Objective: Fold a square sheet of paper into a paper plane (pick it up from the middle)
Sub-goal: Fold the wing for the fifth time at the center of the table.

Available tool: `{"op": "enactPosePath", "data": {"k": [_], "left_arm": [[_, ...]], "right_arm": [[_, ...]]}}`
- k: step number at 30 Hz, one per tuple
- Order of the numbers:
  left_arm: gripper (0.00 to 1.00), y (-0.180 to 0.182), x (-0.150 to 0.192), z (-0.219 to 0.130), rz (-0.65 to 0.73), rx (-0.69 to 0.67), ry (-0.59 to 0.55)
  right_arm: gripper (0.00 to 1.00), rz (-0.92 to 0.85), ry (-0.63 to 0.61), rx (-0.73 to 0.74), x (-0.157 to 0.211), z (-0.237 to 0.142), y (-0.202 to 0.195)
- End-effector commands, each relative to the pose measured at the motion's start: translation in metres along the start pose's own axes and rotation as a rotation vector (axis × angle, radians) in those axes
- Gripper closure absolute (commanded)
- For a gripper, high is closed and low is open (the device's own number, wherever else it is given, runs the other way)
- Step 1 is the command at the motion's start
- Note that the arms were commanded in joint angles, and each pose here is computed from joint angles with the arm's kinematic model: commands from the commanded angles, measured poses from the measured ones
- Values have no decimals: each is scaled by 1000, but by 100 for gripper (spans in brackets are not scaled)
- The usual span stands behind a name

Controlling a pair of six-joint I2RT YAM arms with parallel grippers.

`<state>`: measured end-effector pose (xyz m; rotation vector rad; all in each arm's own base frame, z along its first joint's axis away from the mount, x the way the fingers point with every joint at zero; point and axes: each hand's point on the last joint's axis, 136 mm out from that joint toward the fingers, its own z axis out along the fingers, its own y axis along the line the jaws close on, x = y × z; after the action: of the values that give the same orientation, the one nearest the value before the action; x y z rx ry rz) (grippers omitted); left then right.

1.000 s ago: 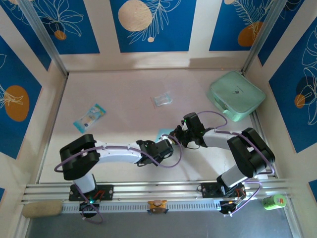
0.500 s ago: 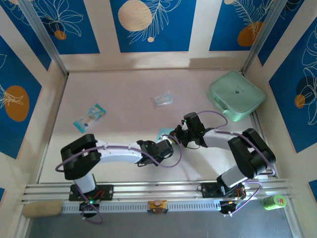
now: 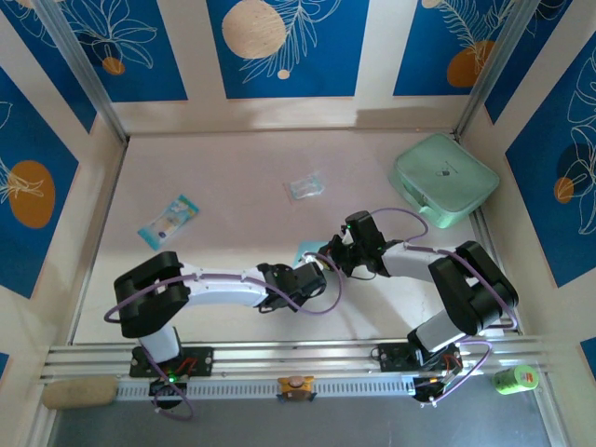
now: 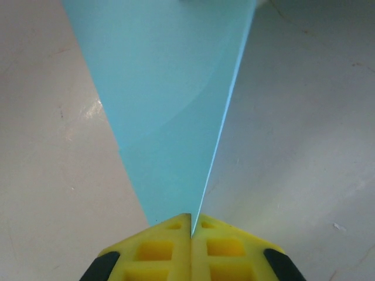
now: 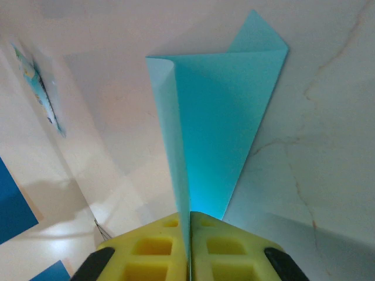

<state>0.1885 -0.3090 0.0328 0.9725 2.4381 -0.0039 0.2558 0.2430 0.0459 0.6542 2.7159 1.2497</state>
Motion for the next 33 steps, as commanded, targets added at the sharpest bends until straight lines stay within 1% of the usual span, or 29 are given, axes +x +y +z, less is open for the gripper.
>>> {"op": "enactPosePath", "data": {"k": [1, 5, 7, 13, 16, 21, 25, 29, 33], "left_arm": [[100, 2, 0, 0, -37, 21, 4], [100, 1, -5, -2, -117, 134, -10], [100, -2, -6, -3, -156, 215, -14], [100, -7, -10, -2, -241, 384, -19], [100, -10, -13, -2, -284, 468, -21], [100, -9, -20, -1, -378, 599, -29], [100, -9, -19, 4, -428, 661, -20], [100, -11, -18, 7, -451, 698, -3], [100, -10, -16, 11, -467, 698, 8]], "right_arm": [[86, -35, -18, 21, 1, -11, 5], [74, -54, -56, 50, -3, -25, 1], [68, -60, -77, 52, -5, -35, 0], [66, -65, -132, 42, -8, -59, -2], [63, -74, -147, 22, -5, -66, -2], [62, -82, -144, -6, -1, -68, -2], [63, -81, -128, -17, 3, -65, -5], [65, -86, -122, -19, 3, -61, -5], [67, -92, -107, -15, 5, -55, -5]]}}
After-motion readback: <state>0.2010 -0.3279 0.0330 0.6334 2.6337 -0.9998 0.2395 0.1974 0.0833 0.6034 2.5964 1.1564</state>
